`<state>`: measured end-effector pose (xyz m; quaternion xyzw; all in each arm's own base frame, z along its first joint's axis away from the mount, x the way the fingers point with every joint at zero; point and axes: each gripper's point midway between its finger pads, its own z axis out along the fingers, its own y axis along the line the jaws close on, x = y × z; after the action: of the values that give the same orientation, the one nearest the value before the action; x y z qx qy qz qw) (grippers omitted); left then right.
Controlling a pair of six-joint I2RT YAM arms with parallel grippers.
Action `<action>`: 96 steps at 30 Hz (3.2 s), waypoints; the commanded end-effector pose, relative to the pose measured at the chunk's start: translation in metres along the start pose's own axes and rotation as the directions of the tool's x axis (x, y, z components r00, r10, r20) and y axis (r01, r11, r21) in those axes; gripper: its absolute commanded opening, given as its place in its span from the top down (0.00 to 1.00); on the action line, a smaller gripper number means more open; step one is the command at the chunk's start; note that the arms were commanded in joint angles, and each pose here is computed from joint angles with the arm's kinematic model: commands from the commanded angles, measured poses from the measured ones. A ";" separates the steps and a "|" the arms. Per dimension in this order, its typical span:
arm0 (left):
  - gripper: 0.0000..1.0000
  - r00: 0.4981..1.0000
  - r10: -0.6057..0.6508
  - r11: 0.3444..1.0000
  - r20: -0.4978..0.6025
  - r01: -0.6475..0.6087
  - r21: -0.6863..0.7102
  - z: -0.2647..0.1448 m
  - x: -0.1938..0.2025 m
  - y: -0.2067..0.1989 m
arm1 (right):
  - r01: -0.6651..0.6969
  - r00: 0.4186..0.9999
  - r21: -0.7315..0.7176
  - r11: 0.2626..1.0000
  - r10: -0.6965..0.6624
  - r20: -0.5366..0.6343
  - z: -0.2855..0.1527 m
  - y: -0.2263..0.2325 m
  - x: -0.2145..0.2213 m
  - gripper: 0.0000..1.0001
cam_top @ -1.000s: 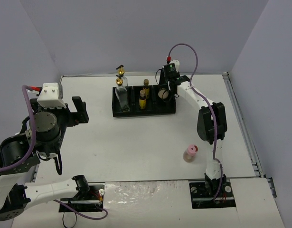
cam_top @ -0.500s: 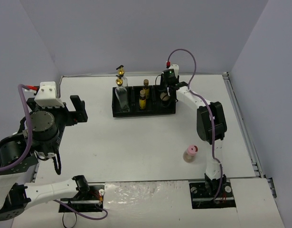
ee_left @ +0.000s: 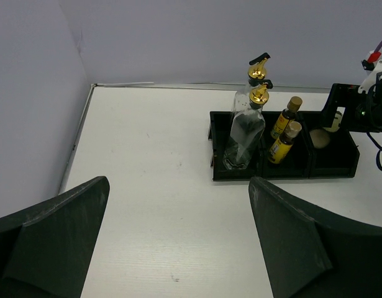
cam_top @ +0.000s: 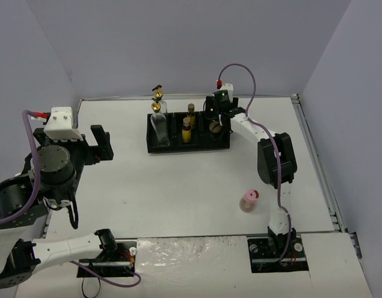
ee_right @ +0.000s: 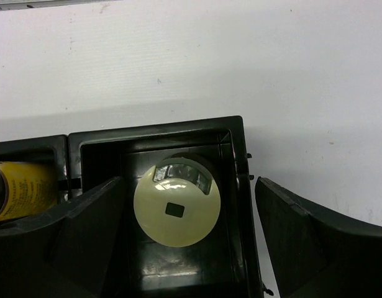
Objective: Organize the condiment bottles
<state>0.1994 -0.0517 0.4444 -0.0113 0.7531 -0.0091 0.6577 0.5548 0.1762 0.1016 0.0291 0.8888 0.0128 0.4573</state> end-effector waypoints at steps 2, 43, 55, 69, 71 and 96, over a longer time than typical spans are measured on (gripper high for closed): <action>0.08 0.999 -0.022 1.000 0.027 0.022 -0.016 -0.001 -0.013 0.003 | -0.055 0.984 -0.017 0.998 0.057 0.170 -0.057 0.000 -0.074 0.17; 0.08 0.999 -0.035 0.993 0.012 0.033 0.109 0.009 0.016 -0.032 | -0.519 0.849 0.368 0.771 0.514 0.121 -0.271 -0.134 0.193 0.12; 0.08 0.999 -0.052 0.992 0.011 0.050 0.115 0.007 0.019 -0.029 | -0.509 0.856 0.335 0.793 0.508 0.096 -0.282 -0.110 0.213 0.14; 0.08 0.998 -0.062 0.992 0.014 0.060 0.110 -0.001 0.017 -0.017 | -0.504 0.860 0.316 0.804 0.501 0.095 -0.282 -0.093 0.230 0.40; 0.08 0.998 -0.057 0.992 0.012 0.056 0.109 0.000 0.018 -0.017 | -0.486 0.870 0.316 0.815 0.487 0.084 -0.282 -0.091 0.234 0.41; 0.08 0.999 -0.053 0.994 -0.001 0.053 0.101 0.002 0.021 -0.019 | -0.384 0.922 0.233 0.893 0.358 0.147 -0.287 -0.047 0.205 1.00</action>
<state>0.1958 -0.0694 0.4112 0.0176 0.7581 -0.0560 0.6495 0.1819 0.1241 0.0695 0.2676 0.8546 -0.0312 0.4440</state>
